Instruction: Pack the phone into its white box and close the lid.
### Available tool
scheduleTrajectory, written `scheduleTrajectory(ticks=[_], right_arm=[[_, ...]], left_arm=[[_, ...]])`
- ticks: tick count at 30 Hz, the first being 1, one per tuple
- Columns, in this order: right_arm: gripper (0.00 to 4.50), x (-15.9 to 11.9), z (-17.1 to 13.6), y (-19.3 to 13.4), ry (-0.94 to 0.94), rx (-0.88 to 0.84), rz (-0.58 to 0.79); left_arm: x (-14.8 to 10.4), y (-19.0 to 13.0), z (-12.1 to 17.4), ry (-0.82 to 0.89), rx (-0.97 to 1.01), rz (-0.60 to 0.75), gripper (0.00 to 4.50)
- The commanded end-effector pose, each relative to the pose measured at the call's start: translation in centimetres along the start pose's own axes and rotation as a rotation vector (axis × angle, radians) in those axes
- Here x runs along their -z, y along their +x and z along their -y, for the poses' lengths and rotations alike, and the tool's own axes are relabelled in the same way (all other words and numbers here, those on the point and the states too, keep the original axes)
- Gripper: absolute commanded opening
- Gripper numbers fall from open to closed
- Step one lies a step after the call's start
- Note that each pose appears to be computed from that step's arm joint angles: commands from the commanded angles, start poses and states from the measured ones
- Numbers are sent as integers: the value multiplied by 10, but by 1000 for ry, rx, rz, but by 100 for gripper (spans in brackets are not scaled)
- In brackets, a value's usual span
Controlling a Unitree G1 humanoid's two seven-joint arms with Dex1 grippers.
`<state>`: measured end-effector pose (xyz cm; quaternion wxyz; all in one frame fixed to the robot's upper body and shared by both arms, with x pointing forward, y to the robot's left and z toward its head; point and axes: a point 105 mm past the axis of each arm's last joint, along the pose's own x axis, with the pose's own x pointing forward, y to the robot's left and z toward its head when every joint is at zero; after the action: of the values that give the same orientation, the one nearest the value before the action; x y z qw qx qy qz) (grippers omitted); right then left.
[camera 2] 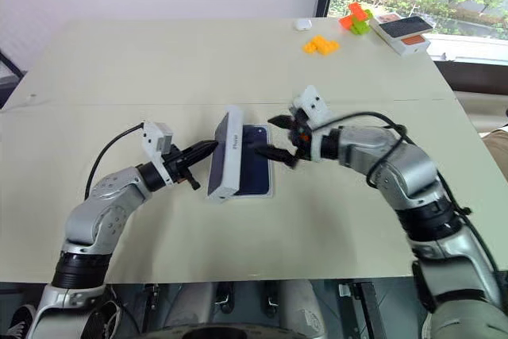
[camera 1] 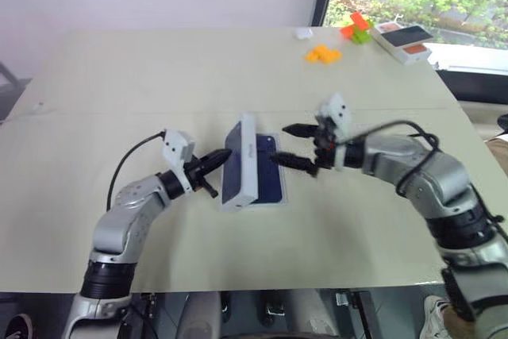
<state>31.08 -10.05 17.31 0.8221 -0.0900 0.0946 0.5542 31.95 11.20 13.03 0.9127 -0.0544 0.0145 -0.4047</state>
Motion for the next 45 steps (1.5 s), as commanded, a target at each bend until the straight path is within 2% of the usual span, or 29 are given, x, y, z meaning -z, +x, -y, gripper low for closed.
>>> scheduleTrajectory(ticks=[1, 5, 13, 23, 31, 36, 37, 38, 42, 43, 44, 45], right_arm=[[446, -12, -5, -10, -110, -72, 17], [446, -3, -12, -13, -164, -127, -34], [446, -3, -9, -8, -181, -124, -29], [446, -12, 7, -2, -191, -39, 14], [446, -4, 20, 0, -257, 24, -20], [446, -2, 33, 6, -288, 69, -36], [397, -1, 34, 7, -295, 73, -44], [372, -2, 35, 9, -296, 81, -42], [160, 0, 34, 13, -307, 83, -45], [118, 1, 33, 14, -309, 83, -45], [55, 1, 32, 15, -311, 78, -47], [16, 2, 30, 17, -315, 73, -47]], left_arm=[[-10, 12, 5, 38, 7, 46, 0], [-13, 22, 11, 30, 19, 71, 0], [-18, 33, 11, 54, 27, 89, 0], [-51, 4, 5, 67, -10, 120, 0], [-33, -48, -16, 74, -151, -17, 0], [-7, -65, -25, 46, -229, -110, 0], [-4, -66, -26, 42, -242, -118, 0], [0, -68, -25, 25, -248, -125, 0], [17, -70, -24, -29, -250, -174, 0], [22, -69, -24, -41, -250, -188, 0], [26, -67, -24, -40, -248, -200, 0], [31, -65, -24, -34, -239, -210, 0]])
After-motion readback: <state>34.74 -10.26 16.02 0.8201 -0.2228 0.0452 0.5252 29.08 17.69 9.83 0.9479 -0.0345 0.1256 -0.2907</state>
